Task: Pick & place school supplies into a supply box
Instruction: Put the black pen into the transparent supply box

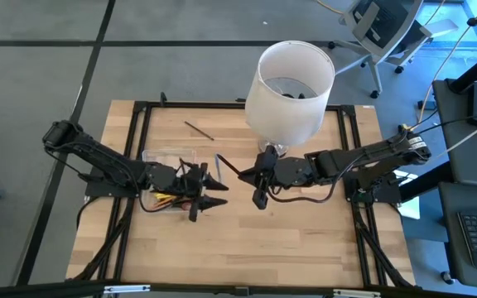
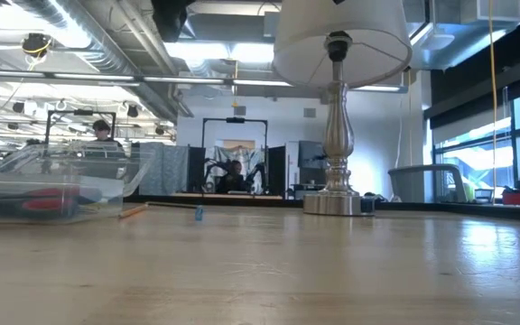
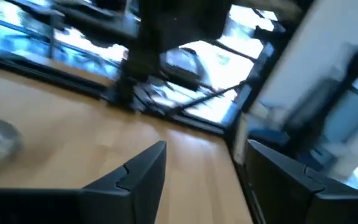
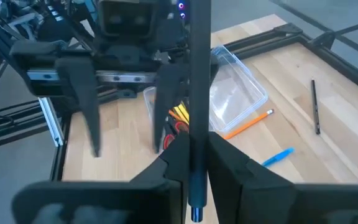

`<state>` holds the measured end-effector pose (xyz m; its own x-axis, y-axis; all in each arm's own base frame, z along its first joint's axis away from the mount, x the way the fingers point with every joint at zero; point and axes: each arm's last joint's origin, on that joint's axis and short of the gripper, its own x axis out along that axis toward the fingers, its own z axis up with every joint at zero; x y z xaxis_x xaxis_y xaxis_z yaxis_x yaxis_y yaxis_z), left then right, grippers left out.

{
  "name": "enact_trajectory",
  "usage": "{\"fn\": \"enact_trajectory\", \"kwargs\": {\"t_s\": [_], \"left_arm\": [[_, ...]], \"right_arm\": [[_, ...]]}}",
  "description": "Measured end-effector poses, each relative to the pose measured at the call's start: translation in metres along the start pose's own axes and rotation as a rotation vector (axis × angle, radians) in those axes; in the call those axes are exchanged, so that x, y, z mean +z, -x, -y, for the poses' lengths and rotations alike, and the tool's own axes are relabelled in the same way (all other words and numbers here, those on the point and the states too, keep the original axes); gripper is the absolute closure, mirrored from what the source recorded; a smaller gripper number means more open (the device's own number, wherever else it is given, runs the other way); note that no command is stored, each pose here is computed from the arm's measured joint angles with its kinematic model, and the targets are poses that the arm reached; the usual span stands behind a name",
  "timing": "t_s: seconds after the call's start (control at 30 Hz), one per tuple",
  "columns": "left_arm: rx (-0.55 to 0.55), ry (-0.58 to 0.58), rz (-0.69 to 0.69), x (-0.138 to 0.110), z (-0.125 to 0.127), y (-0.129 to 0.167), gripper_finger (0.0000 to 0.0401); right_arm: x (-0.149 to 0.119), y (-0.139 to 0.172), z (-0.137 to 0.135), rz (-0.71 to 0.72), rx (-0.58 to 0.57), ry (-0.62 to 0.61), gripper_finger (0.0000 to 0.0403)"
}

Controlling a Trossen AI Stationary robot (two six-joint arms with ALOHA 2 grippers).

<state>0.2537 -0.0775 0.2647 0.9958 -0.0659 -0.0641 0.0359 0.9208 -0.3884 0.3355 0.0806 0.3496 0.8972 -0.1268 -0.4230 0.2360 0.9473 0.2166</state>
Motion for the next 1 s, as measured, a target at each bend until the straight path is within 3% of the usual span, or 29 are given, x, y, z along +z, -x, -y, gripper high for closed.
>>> {"fn": "enact_trajectory", "kwargs": {"t_s": [0.2,0.4,1.0], "left_arm": [[0.091,-0.042,0.189,0.017,-0.003,0.0,0.0208],[0.011,-0.073,0.319,0.033,-0.002,0.002,0.0224],[0.011,-0.12,0.437,0.043,0.001,0.006,0.0272]], "right_arm": [[0.0,0.0,0.0,0.004,0.002,0.005,0.0354],[0.002,0.0,-0.002,0.025,0.018,-0.004,0.0353],[0.002,0.003,-0.017,0.062,0.102,0.007,0.0353]]}}
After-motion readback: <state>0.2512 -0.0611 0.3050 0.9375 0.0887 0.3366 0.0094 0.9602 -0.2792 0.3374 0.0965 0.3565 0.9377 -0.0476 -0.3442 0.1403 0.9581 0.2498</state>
